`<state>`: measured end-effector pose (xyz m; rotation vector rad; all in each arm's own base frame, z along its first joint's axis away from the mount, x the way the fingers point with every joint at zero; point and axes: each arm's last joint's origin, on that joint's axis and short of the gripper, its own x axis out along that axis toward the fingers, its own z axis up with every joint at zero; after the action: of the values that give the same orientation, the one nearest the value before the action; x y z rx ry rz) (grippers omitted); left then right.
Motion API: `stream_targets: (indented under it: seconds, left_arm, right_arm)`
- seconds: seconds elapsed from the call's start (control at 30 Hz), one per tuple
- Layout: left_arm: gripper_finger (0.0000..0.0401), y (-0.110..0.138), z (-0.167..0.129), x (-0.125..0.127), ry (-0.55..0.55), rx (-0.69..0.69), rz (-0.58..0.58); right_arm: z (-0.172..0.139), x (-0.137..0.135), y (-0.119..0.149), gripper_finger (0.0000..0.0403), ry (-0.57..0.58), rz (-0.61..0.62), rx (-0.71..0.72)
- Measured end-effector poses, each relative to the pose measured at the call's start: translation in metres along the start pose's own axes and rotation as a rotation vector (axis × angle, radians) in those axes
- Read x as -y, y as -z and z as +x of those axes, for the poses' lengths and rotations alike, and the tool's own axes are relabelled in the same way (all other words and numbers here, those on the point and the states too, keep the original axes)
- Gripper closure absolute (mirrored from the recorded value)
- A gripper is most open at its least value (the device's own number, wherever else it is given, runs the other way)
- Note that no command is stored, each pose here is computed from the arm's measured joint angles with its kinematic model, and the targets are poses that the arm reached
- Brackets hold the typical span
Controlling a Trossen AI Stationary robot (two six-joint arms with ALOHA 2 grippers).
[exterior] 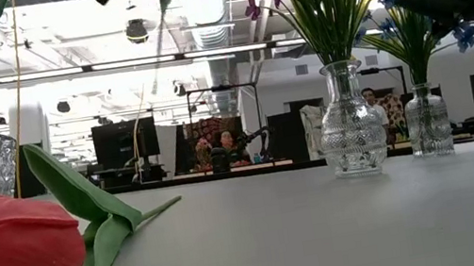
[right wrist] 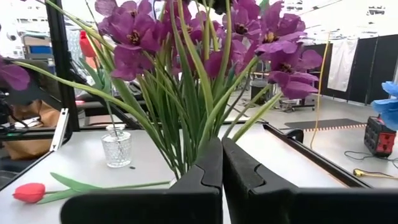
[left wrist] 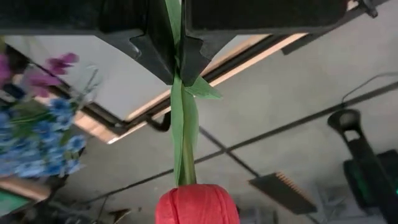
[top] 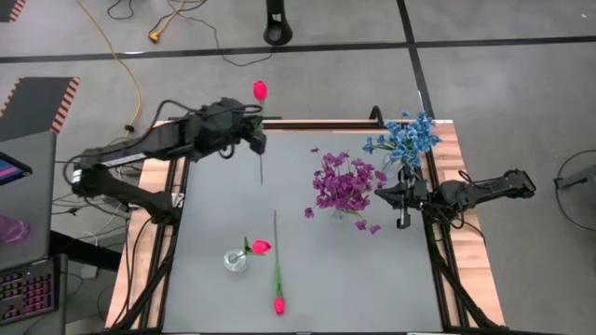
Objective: Sort flowers into vase by color
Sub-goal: Put the top pink tulip into the bottom transparent vase
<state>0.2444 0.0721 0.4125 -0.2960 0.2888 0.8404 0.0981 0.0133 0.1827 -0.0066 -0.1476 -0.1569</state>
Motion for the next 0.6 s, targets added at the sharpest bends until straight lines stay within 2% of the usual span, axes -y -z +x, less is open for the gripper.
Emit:
stream_targets:
  seconds: [0.33,0.6]
  left_arm:
    - [0.0401,0.002,-0.06,0.0,0.141,0.009,0.049]
    - [0.0401,0.026,-0.099,0.006,0.152,-0.069,0.046]
  right_arm:
    - [0.0,0.0,0.001,0.0375,-0.001,0.0,-0.01]
    - [0.0,0.0,0.002,0.0375,-0.001,0.022,-0.02]
